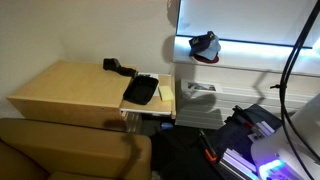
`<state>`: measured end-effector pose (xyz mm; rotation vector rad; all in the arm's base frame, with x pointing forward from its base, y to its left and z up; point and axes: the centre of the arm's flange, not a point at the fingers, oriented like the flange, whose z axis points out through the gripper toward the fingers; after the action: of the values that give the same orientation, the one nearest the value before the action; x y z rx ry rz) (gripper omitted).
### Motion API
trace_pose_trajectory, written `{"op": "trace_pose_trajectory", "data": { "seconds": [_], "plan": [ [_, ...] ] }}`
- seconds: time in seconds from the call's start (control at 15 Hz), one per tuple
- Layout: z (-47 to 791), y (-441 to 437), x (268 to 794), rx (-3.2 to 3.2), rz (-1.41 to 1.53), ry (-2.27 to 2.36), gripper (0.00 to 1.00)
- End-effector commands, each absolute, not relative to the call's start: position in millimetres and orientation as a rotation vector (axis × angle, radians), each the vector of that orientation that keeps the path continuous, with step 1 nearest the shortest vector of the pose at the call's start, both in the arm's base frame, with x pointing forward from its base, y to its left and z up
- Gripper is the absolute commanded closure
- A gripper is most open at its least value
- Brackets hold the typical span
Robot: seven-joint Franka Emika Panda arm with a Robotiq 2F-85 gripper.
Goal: Pick the caps on top of the cabinet, pile them on top of the red cap then close the drawer
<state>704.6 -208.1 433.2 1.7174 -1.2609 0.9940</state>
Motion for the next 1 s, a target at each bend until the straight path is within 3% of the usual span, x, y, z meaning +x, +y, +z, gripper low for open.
{"op": "trace_pose_trajectory", "data": {
  "seconds": [0.0,0.27,0.33,0.73,0.93],
  "plan": [
    [400,-201,707,1.844,0.935,-1.311,0.0],
    [381,-180,658,1.807,0.943,-1.37,0.0],
    [433,-208,705,1.717,0.995,-1.262,0.0],
    [432,-205,705,1.69,0.98,-1.236,0.0],
    [389,-226,722,1.658,0.817,-1.213,0.0]
  ]
}}
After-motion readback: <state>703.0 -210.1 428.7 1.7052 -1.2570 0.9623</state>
